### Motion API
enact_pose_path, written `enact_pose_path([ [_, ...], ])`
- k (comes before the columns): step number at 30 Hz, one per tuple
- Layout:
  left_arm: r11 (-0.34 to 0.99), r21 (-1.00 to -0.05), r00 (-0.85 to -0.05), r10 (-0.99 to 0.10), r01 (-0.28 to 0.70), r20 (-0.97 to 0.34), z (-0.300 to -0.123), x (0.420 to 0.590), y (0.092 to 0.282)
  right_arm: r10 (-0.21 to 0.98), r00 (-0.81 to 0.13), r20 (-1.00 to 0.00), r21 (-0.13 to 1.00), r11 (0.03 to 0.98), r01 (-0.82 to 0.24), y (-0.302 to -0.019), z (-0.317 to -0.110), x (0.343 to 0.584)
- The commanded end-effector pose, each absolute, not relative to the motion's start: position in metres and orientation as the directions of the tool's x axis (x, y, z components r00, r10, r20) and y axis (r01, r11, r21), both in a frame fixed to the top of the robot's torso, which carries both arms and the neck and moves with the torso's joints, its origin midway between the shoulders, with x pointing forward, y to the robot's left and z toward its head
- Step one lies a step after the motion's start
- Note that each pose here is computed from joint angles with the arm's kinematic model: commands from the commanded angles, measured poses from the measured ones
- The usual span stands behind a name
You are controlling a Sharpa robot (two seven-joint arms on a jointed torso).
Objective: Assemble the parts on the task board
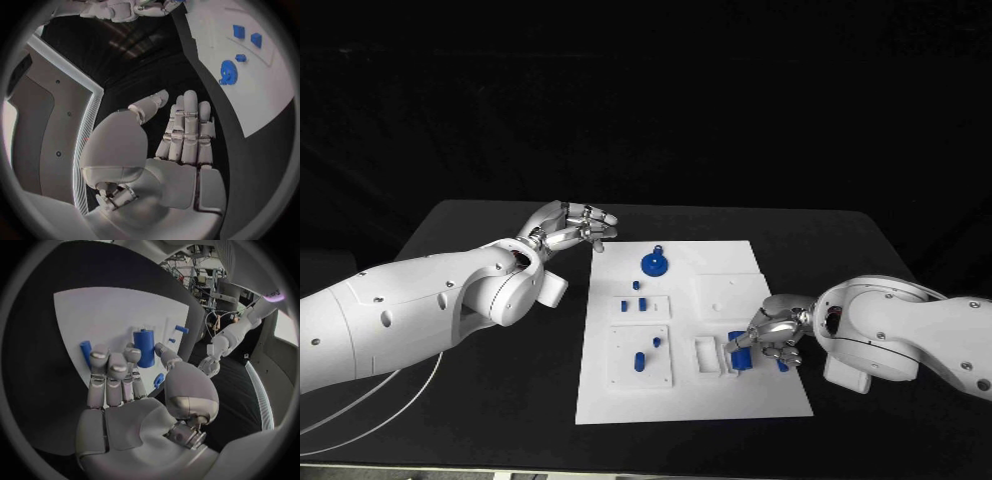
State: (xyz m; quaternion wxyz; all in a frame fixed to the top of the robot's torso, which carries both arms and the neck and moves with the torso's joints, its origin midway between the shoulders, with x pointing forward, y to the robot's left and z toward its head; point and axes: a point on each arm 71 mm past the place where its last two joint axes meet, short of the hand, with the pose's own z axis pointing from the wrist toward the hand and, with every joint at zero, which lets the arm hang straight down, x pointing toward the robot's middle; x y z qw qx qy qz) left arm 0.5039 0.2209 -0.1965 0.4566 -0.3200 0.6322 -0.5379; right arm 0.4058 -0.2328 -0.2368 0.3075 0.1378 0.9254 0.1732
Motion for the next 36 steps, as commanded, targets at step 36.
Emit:
enact_pose_path([
  [36,0.204,-0.975,-0.394,-0.892,0.084,-0.221,-0.196,0.502,0.219,0.298,-0.819,-0.490,0.424,0.902,0.075,-0.191,-0.244,0.410],
])
